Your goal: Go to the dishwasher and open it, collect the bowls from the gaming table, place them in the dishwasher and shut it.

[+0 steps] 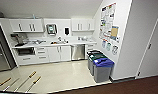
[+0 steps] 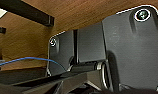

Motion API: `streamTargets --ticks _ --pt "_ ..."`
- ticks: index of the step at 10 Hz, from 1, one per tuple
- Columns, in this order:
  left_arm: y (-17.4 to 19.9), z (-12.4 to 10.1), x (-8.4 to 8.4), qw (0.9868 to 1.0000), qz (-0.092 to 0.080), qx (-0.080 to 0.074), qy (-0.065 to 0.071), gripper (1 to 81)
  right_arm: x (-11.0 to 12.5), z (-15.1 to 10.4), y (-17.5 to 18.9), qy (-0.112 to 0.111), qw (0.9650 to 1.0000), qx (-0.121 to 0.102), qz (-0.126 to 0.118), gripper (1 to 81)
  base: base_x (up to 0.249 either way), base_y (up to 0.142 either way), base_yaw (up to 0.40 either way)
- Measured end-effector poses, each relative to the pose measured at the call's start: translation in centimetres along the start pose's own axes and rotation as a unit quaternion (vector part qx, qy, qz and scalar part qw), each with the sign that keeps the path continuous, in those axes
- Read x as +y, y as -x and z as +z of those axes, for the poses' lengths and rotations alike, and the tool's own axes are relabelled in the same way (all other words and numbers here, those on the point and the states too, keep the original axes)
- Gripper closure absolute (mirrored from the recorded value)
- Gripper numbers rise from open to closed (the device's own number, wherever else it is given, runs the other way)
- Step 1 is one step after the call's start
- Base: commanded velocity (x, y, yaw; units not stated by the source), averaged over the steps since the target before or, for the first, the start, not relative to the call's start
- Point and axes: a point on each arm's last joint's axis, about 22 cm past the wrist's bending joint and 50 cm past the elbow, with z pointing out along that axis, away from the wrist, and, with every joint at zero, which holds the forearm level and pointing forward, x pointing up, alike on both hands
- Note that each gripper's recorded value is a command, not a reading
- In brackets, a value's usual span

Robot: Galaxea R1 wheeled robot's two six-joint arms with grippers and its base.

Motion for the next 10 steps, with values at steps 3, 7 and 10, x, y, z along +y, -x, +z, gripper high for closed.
streamTargets --ticks 3,7,10 --pt "0.0 0.0 0.0 1.0000 0.000 0.000 0.000 1.0 0.0 0.0 0.1 0.000 1.0000 -0.001 0.000 1.0 0.190 0.000 0.000" --pt "0.1 0.0 -0.3 1.0000 -0.001 0.001 -0.003 1.0 0.6 0.2 0.4 0.010 0.9999 -0.002 0.000 1.0 0.190 0.000 0.000" --pt "0.5 0.1 -0.6 0.9999 -0.003 0.002 -0.009 1.0 0.9 0.8 0.5 0.021 0.9998 -0.002 -0.001 1.0 0.190 0.000 0.000"
